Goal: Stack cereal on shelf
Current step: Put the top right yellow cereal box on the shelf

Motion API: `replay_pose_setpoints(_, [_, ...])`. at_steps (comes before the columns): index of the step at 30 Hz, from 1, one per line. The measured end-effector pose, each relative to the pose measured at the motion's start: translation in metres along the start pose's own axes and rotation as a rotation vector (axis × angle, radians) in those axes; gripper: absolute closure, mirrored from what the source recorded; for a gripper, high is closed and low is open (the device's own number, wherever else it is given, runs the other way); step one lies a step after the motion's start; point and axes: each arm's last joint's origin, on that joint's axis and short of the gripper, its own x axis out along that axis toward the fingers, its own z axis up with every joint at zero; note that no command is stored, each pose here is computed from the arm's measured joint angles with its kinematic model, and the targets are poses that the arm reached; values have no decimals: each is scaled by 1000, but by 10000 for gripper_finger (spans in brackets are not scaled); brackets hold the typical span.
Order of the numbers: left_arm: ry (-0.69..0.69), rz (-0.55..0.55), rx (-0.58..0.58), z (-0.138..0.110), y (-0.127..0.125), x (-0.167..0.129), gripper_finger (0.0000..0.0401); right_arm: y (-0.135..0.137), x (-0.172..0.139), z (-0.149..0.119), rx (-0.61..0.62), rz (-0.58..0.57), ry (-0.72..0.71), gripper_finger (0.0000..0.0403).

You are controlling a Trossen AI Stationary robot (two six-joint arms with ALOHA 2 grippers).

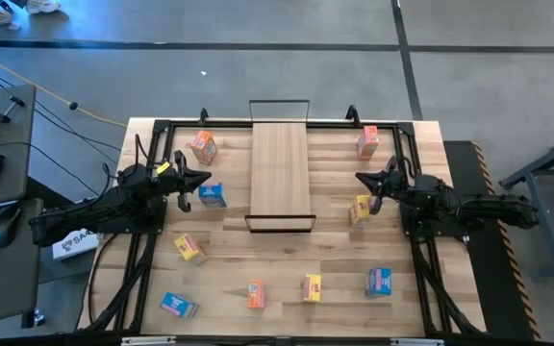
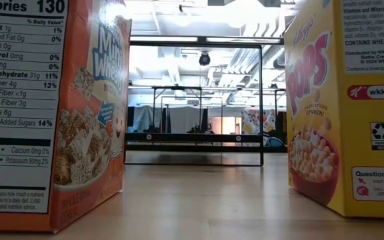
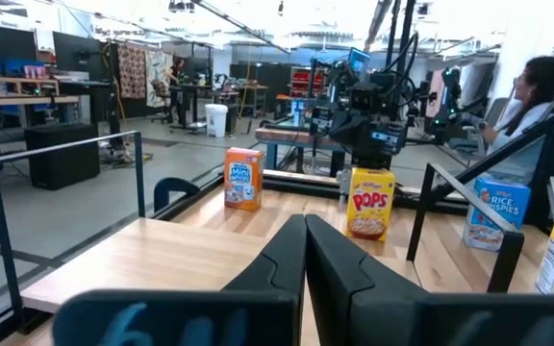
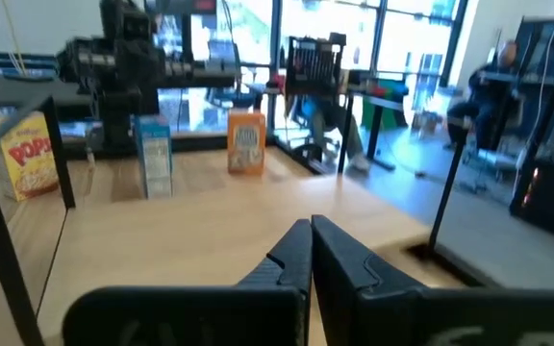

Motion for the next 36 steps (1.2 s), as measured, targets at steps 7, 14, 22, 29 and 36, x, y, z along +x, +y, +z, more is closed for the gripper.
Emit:
replay_pose_setpoints(7, [0,0,25,0,0,0,401,1,0,8,87,56,-78,402])
replay_pose_setpoints(14, [-1,0,41,0,0,0,401,0,-1,15,169,68,-148,402])
replay_pose_setpoints(22, [12,1,17,-1,0,0,401,1,-3,23,161,115,-227,402])
replay_pose_setpoints(29, [-14,4,26,1,0,0,401,-3,-3,23,174,-16,-225,382])
replay_pose_setpoints(36, [-16,79,50,2,2,0,401,-4,-1,38,220,-15,-173,275])
